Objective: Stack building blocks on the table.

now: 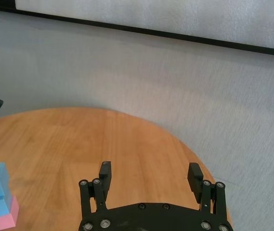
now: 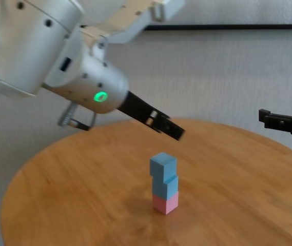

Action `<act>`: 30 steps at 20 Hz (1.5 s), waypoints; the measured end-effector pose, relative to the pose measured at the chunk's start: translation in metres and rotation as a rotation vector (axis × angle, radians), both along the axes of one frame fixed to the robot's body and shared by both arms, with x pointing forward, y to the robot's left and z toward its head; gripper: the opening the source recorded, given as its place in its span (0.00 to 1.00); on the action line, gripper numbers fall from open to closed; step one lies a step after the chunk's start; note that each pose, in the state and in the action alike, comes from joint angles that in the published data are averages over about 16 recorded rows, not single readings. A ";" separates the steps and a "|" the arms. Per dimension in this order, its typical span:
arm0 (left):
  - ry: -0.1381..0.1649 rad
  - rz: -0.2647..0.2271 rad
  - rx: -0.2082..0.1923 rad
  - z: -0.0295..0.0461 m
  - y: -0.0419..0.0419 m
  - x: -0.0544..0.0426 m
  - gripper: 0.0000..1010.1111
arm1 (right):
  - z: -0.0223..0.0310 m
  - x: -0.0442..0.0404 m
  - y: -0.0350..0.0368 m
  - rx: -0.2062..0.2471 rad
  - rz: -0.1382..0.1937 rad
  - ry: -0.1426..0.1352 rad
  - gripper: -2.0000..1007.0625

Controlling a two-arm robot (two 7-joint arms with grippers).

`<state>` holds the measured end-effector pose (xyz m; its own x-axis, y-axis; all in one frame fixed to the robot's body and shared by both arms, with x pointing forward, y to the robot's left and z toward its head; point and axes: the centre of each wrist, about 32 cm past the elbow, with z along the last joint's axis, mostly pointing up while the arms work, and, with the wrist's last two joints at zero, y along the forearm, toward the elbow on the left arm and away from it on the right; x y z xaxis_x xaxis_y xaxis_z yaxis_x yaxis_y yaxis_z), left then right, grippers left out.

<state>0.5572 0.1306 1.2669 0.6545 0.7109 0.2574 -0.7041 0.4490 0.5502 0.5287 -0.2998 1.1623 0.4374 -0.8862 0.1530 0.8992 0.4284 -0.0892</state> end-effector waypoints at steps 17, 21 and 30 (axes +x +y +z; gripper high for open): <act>-0.060 0.105 0.119 -0.0028 0.0669 0.0244 0.99 | 0.0000 0.0000 0.0000 0.000 0.000 0.000 0.99; -0.058 0.117 0.126 -0.0032 0.0731 0.0259 0.99 | 0.0000 0.0000 0.0000 0.000 0.000 0.000 0.99; -0.055 0.117 0.124 -0.0035 0.0733 0.0261 0.99 | 0.0000 0.0000 0.0000 0.000 0.000 0.000 0.99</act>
